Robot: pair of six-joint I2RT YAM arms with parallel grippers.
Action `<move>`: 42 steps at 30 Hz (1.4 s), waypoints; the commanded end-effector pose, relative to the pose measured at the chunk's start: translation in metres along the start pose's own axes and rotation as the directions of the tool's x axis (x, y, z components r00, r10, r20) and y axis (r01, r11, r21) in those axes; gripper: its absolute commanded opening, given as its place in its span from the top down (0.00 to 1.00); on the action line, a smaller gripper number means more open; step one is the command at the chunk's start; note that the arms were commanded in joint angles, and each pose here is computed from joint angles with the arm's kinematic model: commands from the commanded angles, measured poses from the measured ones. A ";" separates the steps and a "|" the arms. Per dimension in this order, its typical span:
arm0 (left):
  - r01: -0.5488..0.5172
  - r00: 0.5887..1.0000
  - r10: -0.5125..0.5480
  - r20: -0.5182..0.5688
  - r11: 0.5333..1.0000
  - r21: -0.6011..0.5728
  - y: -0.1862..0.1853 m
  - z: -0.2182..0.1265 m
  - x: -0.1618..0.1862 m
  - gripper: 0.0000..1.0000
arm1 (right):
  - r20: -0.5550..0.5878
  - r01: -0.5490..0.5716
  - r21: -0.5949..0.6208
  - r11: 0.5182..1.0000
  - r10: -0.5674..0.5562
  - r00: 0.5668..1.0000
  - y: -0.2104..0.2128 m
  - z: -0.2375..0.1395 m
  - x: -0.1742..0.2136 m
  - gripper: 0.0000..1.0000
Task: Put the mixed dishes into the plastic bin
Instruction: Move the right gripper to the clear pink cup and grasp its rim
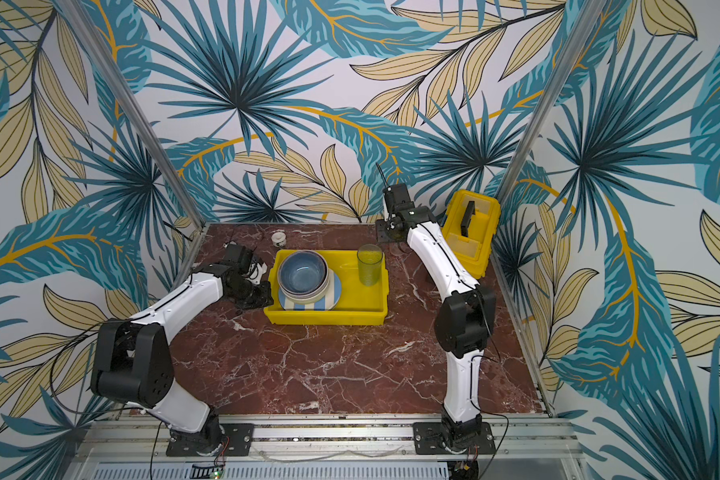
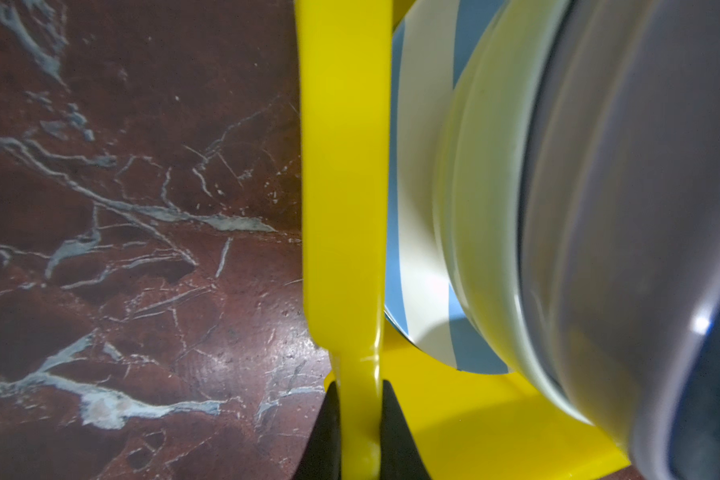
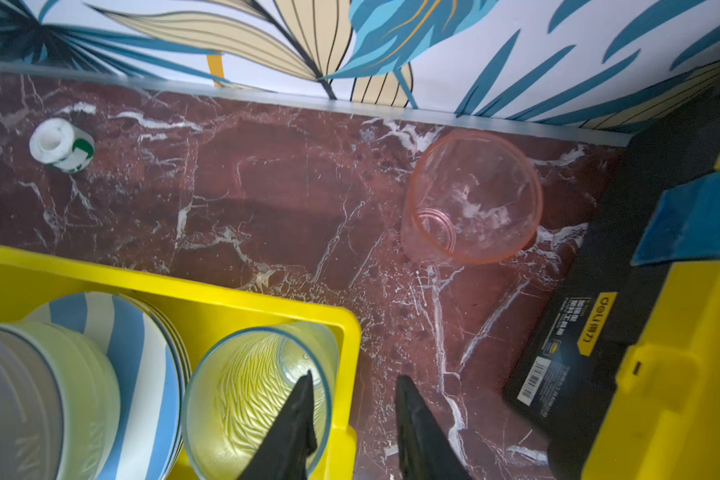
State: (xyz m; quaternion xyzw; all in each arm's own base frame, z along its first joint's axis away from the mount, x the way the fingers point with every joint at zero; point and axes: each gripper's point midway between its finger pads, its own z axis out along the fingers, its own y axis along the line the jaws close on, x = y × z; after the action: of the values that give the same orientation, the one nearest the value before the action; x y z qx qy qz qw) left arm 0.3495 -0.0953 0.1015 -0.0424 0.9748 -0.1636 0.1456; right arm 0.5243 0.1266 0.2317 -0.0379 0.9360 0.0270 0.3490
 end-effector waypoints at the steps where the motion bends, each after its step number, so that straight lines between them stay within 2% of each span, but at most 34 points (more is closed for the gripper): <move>1: -0.017 0.999 0.016 0.039 1.000 0.020 -0.009 -0.021 -0.006 0.90 | 0.009 -0.073 0.017 0.997 0.073 0.997 -0.020 0.008 0.000 0.62; 3: -0.017 0.999 0.016 0.038 1.000 0.020 -0.008 -0.020 -0.005 0.90 | 0.035 -0.120 0.061 0.991 0.118 0.992 -0.039 0.016 -0.005 0.57; 9: -0.015 0.999 0.014 0.035 1.000 0.026 -0.009 -0.018 -0.004 0.90 | 0.065 -0.216 0.158 0.963 0.208 0.976 -0.082 0.041 -0.014 0.56; 13: -0.016 0.999 0.014 0.035 0.999 0.044 -0.012 -0.018 -0.004 0.90 | 0.079 -0.240 0.191 0.952 0.229 0.970 -0.095 0.057 -0.016 0.56; 30: -0.017 0.999 0.015 0.034 0.998 0.064 -0.015 -0.016 -0.005 0.90 | 0.060 -0.276 0.196 0.941 0.269 0.961 -0.104 0.099 -0.015 0.58; 38: -0.019 0.999 0.016 0.043 0.998 0.062 -0.015 -0.018 -0.006 0.90 | 0.015 -0.260 0.191 0.946 0.262 0.965 -0.102 0.118 -0.004 0.61; 42: -0.018 0.999 0.016 0.042 0.998 0.059 -0.014 -0.017 -0.005 0.90 | -0.003 -0.259 0.185 0.948 0.264 0.965 -0.100 0.122 0.001 0.66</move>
State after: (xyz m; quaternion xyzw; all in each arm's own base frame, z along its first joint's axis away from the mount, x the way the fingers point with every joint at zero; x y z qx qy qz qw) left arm 0.3496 -0.0960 0.1018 -0.0424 0.9744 -0.1663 0.1455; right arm 0.6139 0.0358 0.1414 0.1174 0.9320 -0.0174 0.3424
